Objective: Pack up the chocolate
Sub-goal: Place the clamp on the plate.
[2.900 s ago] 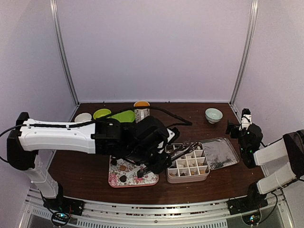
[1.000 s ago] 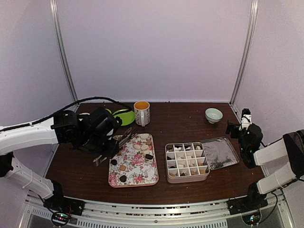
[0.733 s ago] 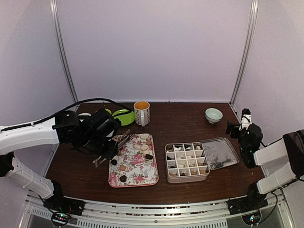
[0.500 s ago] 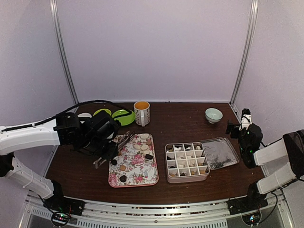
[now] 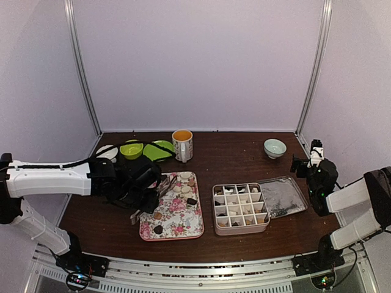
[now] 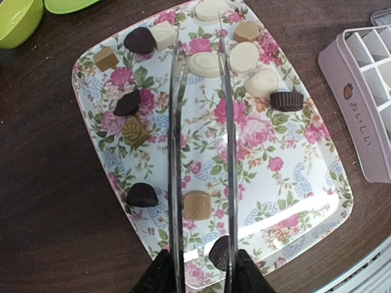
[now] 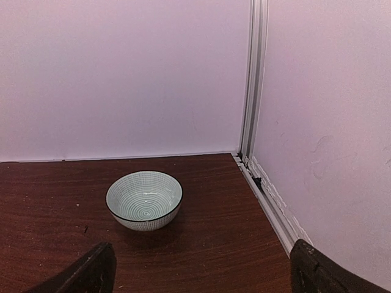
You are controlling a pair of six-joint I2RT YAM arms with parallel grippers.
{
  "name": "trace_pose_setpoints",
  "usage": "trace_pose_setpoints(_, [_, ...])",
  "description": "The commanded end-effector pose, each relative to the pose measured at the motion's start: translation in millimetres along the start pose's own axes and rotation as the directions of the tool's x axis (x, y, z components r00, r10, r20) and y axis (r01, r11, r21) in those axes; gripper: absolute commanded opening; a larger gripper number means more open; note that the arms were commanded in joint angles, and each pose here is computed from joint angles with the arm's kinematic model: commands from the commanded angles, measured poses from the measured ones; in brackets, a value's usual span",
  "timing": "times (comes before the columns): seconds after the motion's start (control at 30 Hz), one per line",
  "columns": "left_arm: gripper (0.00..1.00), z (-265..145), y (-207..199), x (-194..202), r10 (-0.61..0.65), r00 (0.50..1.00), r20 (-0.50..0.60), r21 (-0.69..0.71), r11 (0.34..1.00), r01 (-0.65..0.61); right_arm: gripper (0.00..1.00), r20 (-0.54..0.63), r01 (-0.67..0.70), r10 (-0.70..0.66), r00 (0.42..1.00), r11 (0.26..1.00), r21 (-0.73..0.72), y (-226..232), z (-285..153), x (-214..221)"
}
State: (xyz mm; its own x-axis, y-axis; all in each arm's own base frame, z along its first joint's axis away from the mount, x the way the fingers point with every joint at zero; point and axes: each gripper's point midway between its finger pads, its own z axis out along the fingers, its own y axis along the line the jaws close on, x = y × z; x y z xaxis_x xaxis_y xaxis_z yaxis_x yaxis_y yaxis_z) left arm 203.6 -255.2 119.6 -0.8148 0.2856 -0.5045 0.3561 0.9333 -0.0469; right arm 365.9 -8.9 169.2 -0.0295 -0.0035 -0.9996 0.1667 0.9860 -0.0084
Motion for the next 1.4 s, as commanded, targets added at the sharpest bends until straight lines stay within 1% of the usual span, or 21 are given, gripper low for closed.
trace_pose_setpoints(0.0, [0.34,5.3,-6.2,-14.2,-0.060,0.995,0.074,0.035,0.998,0.058,1.00,0.010,-0.004,0.004,1.000,1.000,0.006,-1.5,3.2,-4.8])
trace_pose_setpoints(0.17, [0.34,12.1,-7.5,-14.5,-0.087,0.992,0.089,0.042,0.996,0.084,1.00,0.011,-0.003,0.003,1.000,1.000,0.005,-1.3,3.2,-5.0])
trace_pose_setpoints(0.37, [0.40,14.3,-5.9,-13.1,-0.103,0.989,0.105,0.048,0.994,0.098,1.00,0.011,-0.003,0.003,1.000,1.000,0.006,-1.5,3.2,-5.0])
trace_pose_setpoints(0.5, [0.50,10.4,-4.8,-14.0,-0.112,0.986,0.123,0.061,0.993,0.105,1.00,0.012,-0.004,0.004,1.000,1.000,0.005,-1.2,3.2,-5.3])
trace_pose_setpoints(0.57, [0.53,6.5,-3.6,-16.0,-0.114,0.984,0.136,0.066,0.992,0.106,1.00,0.011,-0.003,0.003,1.000,1.000,0.005,-1.4,3.1,-5.0])
trace_pose_setpoints(0.93, [0.58,-25.6,3.4,-32.2,-0.113,0.969,0.220,0.090,0.991,0.095,1.00,0.011,-0.004,0.004,1.000,1.000,0.005,-1.4,3.3,-5.1])
trace_pose_setpoints(1.03, [0.60,-39.6,5.3,-39.3,-0.123,0.958,0.259,0.110,0.989,0.097,1.00,0.010,-0.003,0.003,1.000,1.000,0.005,-1.3,3.1,-4.7])
trace_pose_setpoints(1.2, [0.68,-68.2,6.2,-52.1,-0.152,0.930,0.335,0.176,0.980,0.097,1.00,0.011,-0.003,0.003,1.000,1.000,0.005,-1.4,3.1,-4.9])
trace_pose_setpoints(1.3, [0.77,-81.0,8.0,-58.5,-0.163,0.914,0.371,0.196,0.976,0.094,1.00,0.011,-0.003,0.003,1.000,1.000,0.005,-1.3,3.1,-5.1])
trace_pose_setpoints(1.37, [0.78,-87.2,10.0,-61.4,-0.166,0.906,0.389,0.199,0.976,0.094,1.00,0.011,-0.004,0.004,1.000,1.000,0.005,-1.2,3.1,-5.1])
